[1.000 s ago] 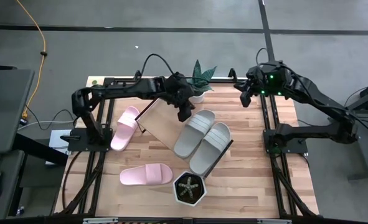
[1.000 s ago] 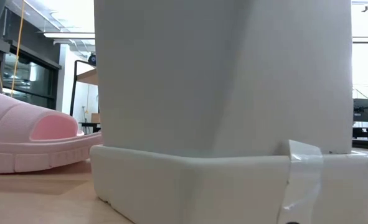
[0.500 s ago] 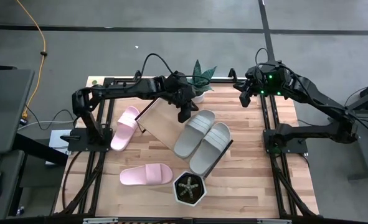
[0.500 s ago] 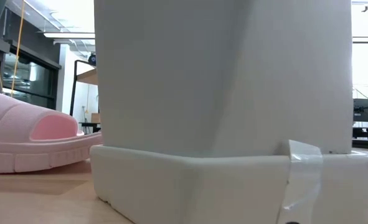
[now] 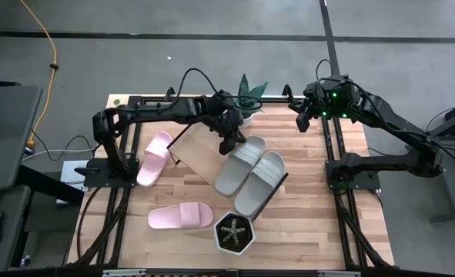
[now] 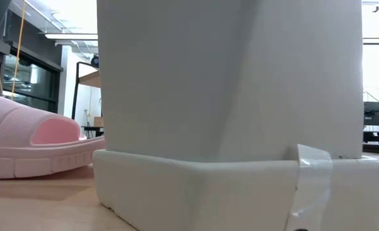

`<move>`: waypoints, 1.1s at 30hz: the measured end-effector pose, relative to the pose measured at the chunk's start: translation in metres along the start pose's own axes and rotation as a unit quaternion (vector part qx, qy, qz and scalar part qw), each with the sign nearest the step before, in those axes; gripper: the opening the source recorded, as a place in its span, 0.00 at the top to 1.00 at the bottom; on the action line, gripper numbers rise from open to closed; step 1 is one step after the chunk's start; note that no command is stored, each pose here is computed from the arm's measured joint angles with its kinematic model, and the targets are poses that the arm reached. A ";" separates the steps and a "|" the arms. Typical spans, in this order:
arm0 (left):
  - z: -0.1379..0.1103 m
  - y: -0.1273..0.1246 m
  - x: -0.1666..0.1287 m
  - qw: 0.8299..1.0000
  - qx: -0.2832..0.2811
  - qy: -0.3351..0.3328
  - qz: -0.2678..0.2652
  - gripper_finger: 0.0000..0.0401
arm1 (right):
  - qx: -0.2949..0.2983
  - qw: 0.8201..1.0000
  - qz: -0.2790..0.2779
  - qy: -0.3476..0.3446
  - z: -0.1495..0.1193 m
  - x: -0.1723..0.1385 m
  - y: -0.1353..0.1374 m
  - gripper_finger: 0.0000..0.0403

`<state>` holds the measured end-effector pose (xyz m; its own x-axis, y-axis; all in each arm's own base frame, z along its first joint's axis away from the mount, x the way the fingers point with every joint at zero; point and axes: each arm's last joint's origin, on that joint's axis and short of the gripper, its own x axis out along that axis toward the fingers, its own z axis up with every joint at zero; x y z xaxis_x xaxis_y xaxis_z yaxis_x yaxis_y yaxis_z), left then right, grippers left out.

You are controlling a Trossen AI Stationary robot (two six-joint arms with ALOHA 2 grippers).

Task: Pick and place slides into the shelf
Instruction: Put the gray slipper on the shelf, then put the bottom pink slipper on the shelf

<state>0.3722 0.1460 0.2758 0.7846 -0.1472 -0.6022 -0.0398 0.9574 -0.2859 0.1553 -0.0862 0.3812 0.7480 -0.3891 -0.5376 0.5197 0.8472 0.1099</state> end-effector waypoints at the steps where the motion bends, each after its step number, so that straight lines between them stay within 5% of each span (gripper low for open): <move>1: 0.000 0.000 0.000 1.000 0.000 0.001 -0.005 1.00 | 0.000 1.000 0.000 0.000 0.000 0.000 0.000 1.00; 17: 0.001 -0.002 0.000 1.000 0.005 -0.006 -0.025 1.00 | -0.005 1.000 -0.010 -0.001 0.000 0.000 -0.001 1.00; 26: 0.034 -0.010 -0.021 0.999 0.019 -0.034 0.006 1.00 | -0.001 1.000 -0.021 -0.002 0.000 0.000 -0.001 1.00; 33: 0.050 -0.028 -0.061 0.998 0.020 0.055 0.027 1.00 | 0.000 1.000 -0.015 0.014 -0.003 -0.001 -0.001 1.00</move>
<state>0.3570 0.1411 0.3576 0.7092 -0.1188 -0.6950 -0.0545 0.9735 -0.2221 0.1530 -0.0857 0.3788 0.7202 -0.4033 -0.5645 0.5409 0.8359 0.0929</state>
